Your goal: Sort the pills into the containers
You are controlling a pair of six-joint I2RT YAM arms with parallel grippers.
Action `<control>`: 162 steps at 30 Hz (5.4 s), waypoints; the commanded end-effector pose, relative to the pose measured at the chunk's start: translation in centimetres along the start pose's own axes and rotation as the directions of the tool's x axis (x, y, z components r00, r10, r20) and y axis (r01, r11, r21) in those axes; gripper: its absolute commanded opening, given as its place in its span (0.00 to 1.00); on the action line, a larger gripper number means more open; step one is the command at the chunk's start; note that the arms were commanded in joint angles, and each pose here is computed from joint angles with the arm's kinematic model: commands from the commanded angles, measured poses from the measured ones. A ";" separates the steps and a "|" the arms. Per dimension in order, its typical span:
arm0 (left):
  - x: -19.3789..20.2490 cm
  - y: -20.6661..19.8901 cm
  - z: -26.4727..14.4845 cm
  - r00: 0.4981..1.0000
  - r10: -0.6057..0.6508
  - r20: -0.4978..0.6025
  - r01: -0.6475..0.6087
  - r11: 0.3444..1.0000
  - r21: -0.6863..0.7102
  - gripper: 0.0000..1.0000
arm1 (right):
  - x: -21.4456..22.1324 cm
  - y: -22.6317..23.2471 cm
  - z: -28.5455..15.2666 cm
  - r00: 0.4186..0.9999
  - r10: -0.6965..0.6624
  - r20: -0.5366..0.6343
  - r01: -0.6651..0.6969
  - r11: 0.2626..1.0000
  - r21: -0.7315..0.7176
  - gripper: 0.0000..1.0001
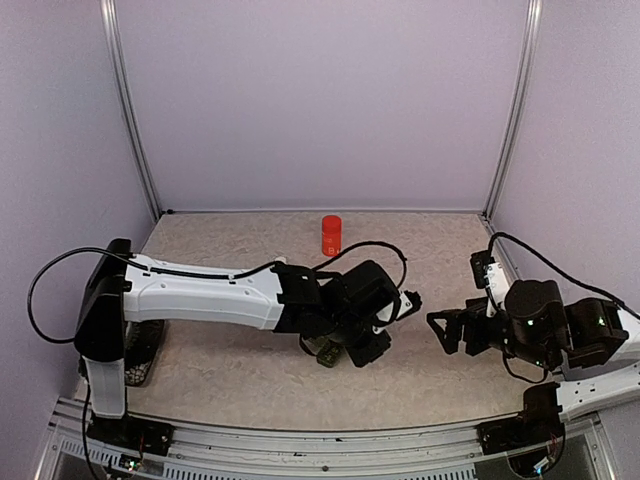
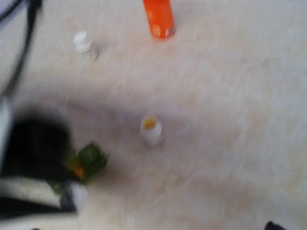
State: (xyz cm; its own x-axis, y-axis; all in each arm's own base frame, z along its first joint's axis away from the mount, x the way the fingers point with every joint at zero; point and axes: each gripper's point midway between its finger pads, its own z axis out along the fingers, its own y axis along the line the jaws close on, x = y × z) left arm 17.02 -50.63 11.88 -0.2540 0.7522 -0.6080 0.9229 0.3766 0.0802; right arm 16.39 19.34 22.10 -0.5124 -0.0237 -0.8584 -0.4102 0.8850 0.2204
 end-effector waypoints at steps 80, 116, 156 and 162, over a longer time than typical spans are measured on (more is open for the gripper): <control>-2.8 17.9 -6.0 0.897 -0.414 0.155 0.434 0.890 -0.136 0.20 | 8.3 -1.0 24.5 0.950 -0.295 0.105 0.296 0.955 0.009 0.45; -2.2 16.0 -1.4 0.900 -0.415 0.134 0.430 0.897 -0.106 0.20 | 8.1 -0.6 22.9 0.954 -0.295 0.049 0.298 0.951 -0.080 0.82; -2.0 13.4 7.2 0.958 -0.286 -0.036 0.271 0.935 -0.228 0.21 | 6.9 -9.0 12.1 0.997 0.036 -0.064 -0.016 0.958 0.288 1.00; -1.8 12.7 7.5 0.958 -0.280 -0.053 0.264 0.942 -0.205 0.21 | 6.7 -9.0 12.0 0.998 0.028 -0.060 -0.010 0.958 0.287 1.00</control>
State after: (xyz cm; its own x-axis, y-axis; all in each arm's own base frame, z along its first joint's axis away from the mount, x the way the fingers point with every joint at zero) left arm 31.84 -50.81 8.77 -0.5281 0.6200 -0.5803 0.7277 0.6826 0.0671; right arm 25.67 17.59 8.86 -0.5689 -0.0305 -0.8218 -0.1942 0.9760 0.0982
